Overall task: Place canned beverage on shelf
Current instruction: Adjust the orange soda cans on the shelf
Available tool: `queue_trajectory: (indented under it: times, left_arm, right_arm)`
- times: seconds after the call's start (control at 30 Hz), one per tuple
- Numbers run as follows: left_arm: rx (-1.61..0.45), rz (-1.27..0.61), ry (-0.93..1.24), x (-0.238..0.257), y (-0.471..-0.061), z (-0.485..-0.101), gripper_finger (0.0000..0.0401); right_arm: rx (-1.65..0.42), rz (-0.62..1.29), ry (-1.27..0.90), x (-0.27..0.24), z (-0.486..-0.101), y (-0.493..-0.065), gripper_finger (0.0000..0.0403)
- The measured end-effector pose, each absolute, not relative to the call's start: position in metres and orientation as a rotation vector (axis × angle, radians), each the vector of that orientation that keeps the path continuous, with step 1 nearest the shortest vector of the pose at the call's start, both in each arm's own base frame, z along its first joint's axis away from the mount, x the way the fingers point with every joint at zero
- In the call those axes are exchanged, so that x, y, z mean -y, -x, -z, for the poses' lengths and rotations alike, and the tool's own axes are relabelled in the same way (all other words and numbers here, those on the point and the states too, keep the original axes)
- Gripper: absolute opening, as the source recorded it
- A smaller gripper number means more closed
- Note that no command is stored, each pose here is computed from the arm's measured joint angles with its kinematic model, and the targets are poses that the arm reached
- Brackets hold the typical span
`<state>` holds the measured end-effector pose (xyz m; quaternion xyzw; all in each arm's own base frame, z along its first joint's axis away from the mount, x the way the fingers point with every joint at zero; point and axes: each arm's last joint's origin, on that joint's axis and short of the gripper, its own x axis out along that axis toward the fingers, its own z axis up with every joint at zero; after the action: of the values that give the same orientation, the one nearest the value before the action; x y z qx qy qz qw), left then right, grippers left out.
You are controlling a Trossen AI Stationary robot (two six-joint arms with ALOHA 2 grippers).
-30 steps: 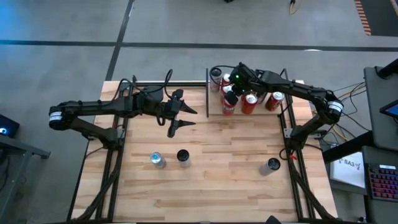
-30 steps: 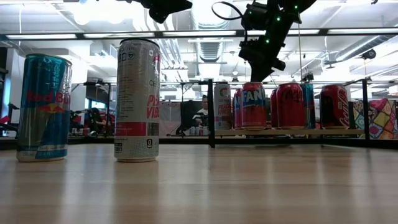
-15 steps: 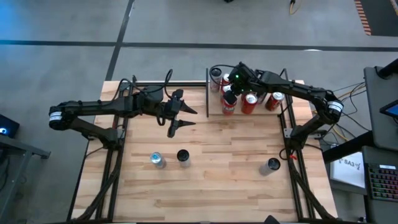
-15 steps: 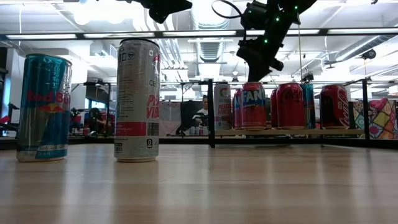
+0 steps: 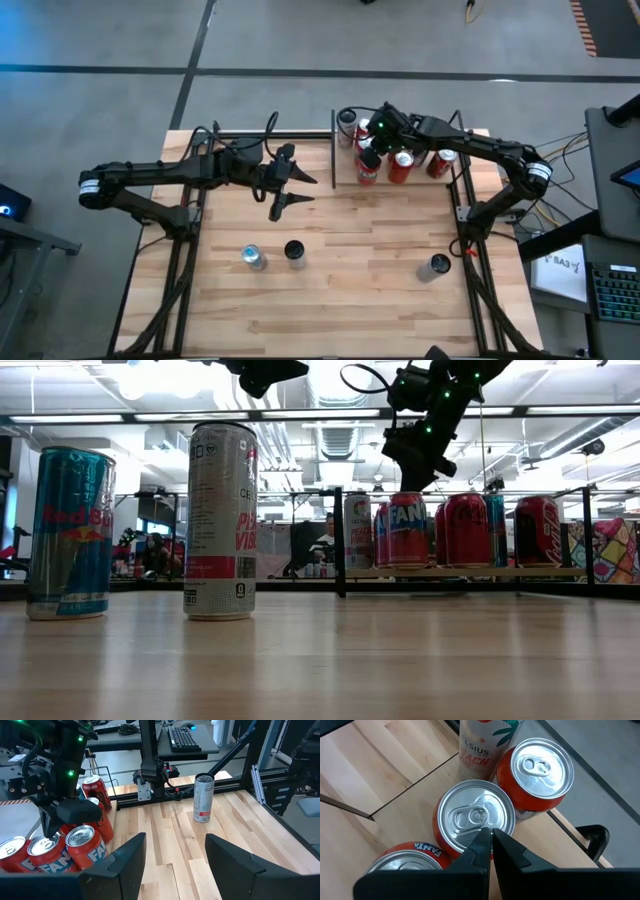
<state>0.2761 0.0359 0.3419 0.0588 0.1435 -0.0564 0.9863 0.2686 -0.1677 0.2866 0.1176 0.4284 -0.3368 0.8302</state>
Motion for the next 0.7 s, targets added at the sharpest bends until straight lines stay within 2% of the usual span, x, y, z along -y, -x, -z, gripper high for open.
queue_trajectory:
  times: [0.7]
  left_arm:
    - [-0.287, 0.113, -0.118, -0.0359, -0.2762, -0.342, 0.019]
  right_arm:
    - [-0.919, 0.741, -0.218, 0.1685, -0.2866, -0.2678, 0.0009]
